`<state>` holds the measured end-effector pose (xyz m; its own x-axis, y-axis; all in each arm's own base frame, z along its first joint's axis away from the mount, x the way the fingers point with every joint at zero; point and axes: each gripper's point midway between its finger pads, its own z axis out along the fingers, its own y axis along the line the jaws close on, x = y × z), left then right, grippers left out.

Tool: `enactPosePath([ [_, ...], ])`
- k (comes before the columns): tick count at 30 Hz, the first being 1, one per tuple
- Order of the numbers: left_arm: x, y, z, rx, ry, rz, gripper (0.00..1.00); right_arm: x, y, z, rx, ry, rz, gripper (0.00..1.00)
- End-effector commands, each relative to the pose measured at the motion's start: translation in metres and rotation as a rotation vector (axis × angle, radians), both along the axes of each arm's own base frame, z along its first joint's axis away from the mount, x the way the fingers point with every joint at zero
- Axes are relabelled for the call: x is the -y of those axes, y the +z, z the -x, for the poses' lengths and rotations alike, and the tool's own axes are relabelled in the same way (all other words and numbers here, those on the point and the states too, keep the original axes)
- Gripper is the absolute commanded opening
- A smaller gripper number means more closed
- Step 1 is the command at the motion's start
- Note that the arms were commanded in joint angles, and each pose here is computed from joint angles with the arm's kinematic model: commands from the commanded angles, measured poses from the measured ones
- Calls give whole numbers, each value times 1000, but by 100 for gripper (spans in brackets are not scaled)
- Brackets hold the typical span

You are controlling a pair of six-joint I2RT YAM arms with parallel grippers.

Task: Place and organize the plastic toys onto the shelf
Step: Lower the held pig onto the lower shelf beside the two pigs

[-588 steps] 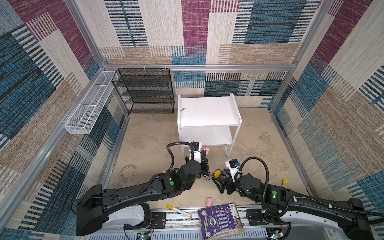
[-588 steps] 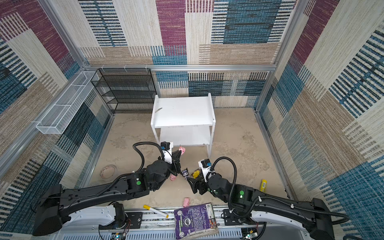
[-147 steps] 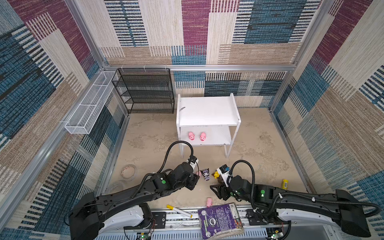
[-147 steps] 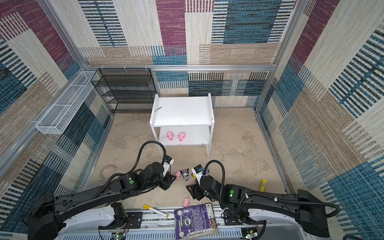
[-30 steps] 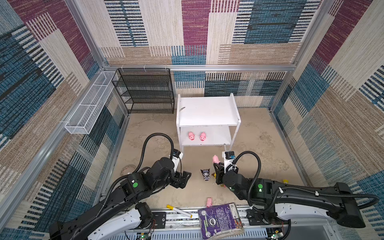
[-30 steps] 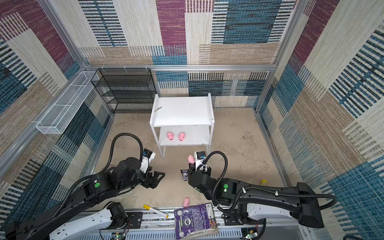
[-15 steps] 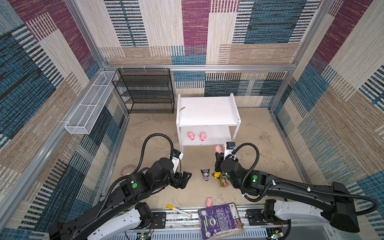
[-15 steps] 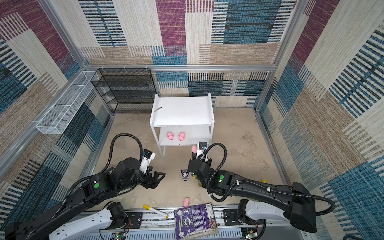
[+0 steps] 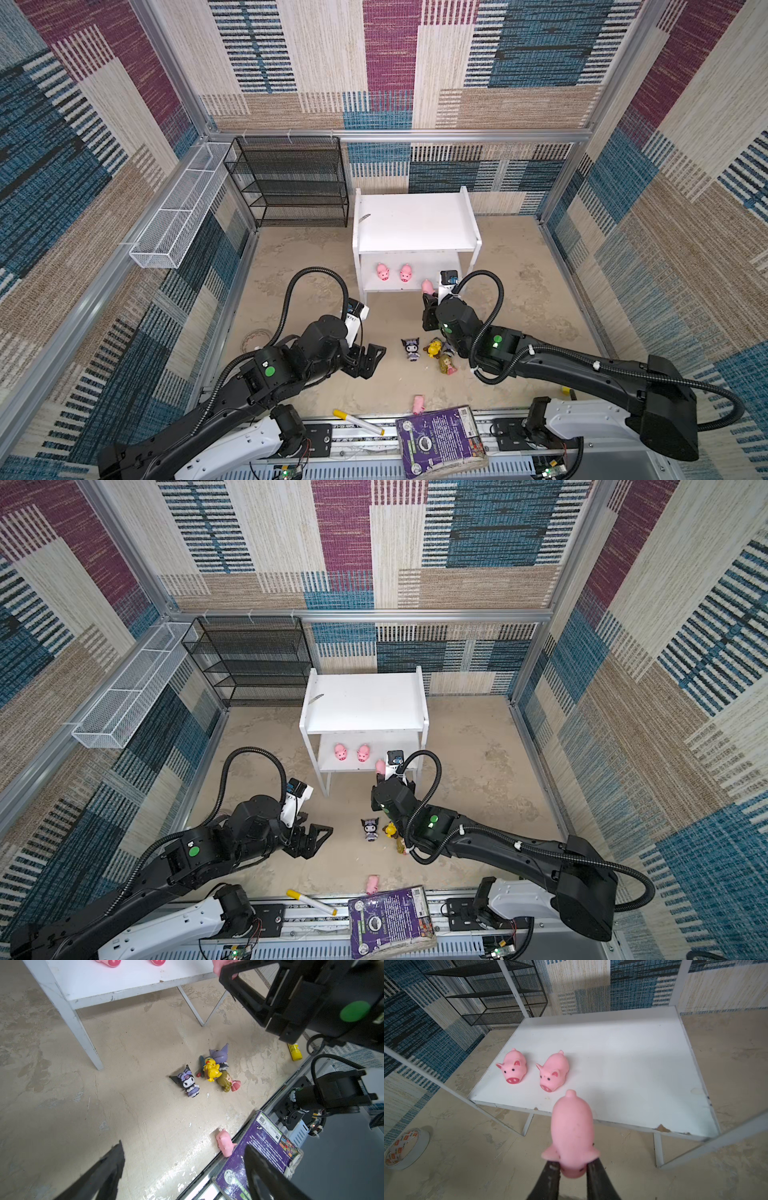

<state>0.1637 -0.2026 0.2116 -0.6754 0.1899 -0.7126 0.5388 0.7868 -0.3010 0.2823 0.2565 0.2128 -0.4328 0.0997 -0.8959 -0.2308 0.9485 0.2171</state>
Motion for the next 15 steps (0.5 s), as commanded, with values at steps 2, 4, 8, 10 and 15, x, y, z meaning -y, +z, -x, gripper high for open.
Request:
enactPosePath([
  [2,7,13,-6,49,-15,31,90,-4,7,-10,25,-3,-18,24],
  [4,9,13,-6,52,-19,35,90,-1,4,-14,22,-20,-17,24],
  [8,8,17,-7,67,-14,40,90,-2,0,-23,21,-33,0,24],
  [10,7,17,-8,72,-11,40,91,-2,-2,-27,18,-39,6,24],
  [15,5,19,-8,83,-4,44,91,-3,-5,-37,12,-41,8,24],
])
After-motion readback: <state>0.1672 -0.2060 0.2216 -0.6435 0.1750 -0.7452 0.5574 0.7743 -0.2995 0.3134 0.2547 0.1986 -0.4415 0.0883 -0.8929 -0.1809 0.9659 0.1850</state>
